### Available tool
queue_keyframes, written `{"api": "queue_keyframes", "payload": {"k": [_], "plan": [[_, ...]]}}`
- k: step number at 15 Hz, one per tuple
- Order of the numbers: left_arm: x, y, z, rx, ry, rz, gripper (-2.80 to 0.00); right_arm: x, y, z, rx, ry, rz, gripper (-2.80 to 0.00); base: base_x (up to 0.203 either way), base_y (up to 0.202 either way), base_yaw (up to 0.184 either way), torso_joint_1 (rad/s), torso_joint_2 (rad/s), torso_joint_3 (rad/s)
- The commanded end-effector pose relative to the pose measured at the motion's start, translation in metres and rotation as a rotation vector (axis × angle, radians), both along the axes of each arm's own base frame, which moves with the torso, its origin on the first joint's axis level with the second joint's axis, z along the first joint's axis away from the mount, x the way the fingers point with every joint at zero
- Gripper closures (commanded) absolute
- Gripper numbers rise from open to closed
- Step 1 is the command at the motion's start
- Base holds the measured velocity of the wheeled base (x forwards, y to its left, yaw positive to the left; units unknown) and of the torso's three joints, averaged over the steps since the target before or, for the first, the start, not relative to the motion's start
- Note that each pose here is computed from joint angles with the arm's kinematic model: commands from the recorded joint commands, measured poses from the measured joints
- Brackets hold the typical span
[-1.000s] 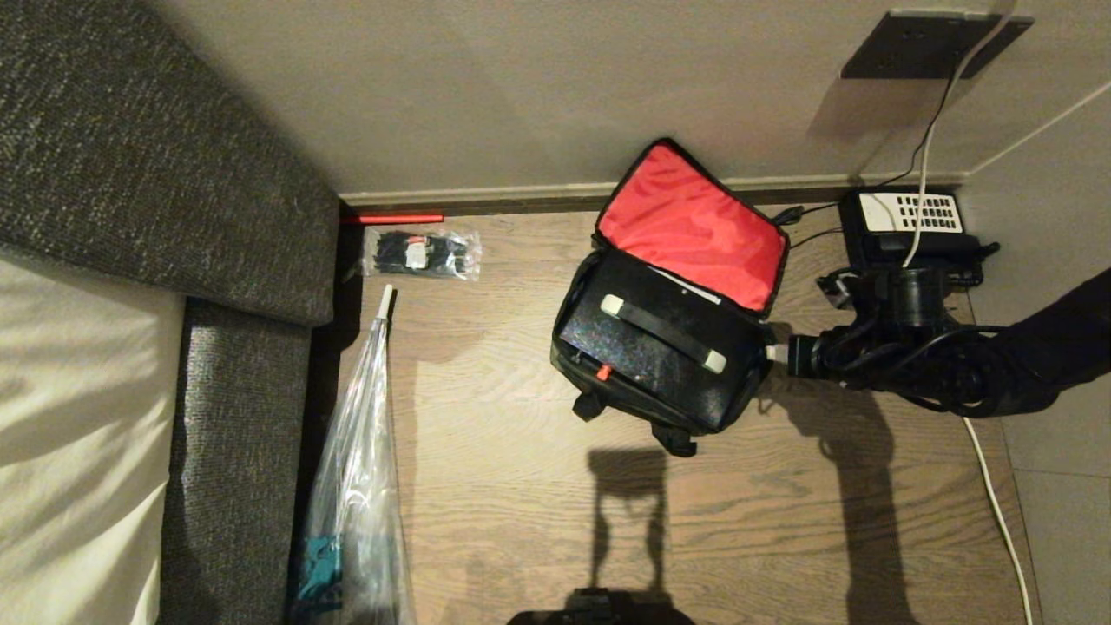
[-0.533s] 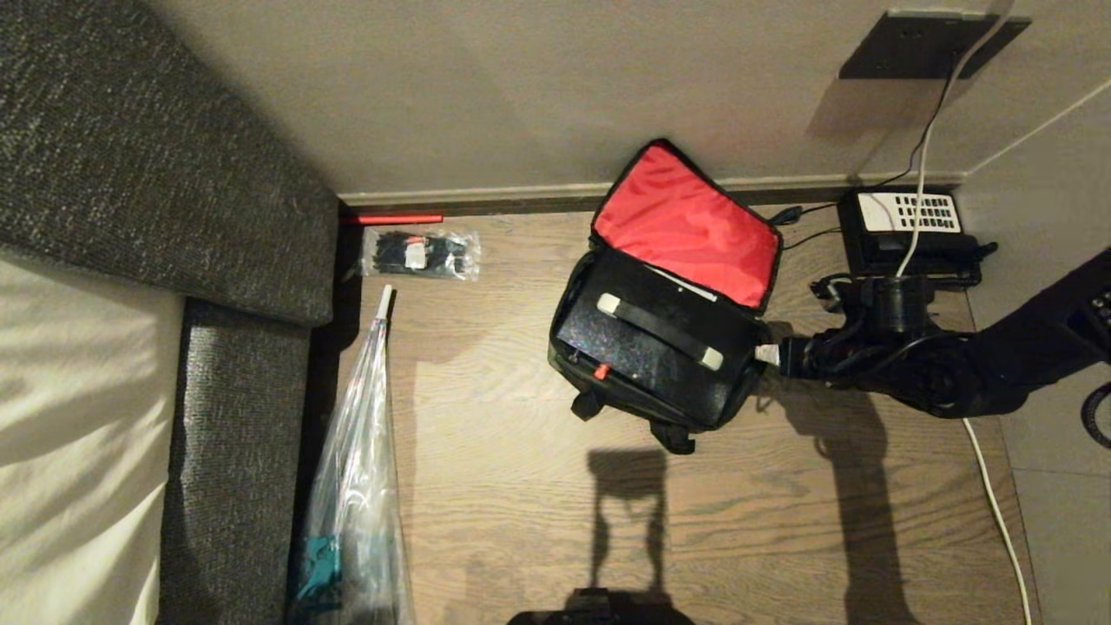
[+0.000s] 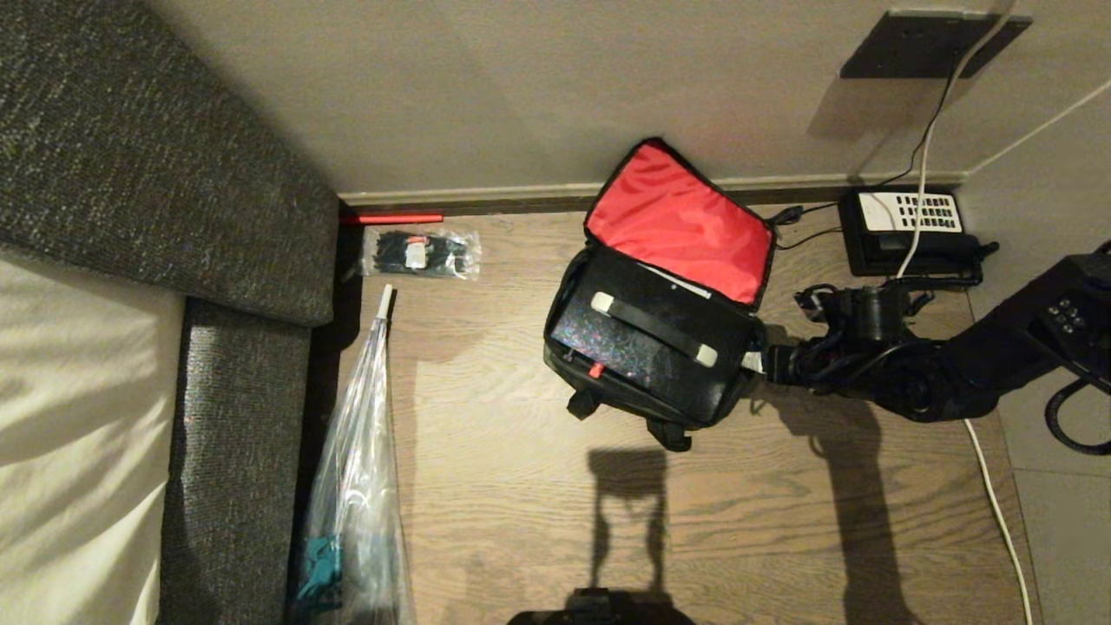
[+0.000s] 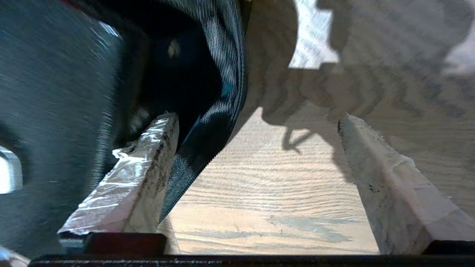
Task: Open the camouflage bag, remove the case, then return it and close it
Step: Close the top of the storage box
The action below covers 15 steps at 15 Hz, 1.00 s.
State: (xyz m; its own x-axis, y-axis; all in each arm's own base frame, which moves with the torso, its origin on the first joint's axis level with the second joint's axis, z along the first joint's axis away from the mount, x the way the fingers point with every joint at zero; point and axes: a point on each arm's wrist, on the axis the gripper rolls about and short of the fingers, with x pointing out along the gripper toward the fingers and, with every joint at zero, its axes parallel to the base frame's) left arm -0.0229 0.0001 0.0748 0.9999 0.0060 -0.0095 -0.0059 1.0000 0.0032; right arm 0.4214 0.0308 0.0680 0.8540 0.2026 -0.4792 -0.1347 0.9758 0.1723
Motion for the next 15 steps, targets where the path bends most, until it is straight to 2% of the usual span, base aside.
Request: {"api": "queue_keyframes", "payload": {"k": [1, 5, 6, 15], "plan": [[0.000, 0.000, 0.000, 0.000, 0.000, 0.000, 0.00, 0.006, 0.003, -0.005, 0.015, -0.016, -0.001, -2.80, 0.000, 0.000, 0.000, 0.000, 0.00, 0.000], [0.000, 0.000, 0.000, 0.000, 0.000, 0.000, 0.00, 0.016, 0.008, -0.009, 0.032, -0.065, -0.018, -2.80, 0.000, 0.000, 0.000, 0.000, 0.00, 0.000], [0.000, 0.000, 0.000, 0.000, 0.000, 0.000, 0.00, 0.017, 0.008, -0.008, 0.035, -0.077, -0.022, 0.00, 0.000, 0.000, 0.000, 0.000, 0.00, 0.000], [0.000, 0.000, 0.000, 0.000, 0.000, 0.001, 0.00, 0.016, 0.011, -0.003, 0.030, -0.098, -0.018, 0.00, 0.000, 0.000, 0.000, 0.000, 0.00, 0.000]]}}
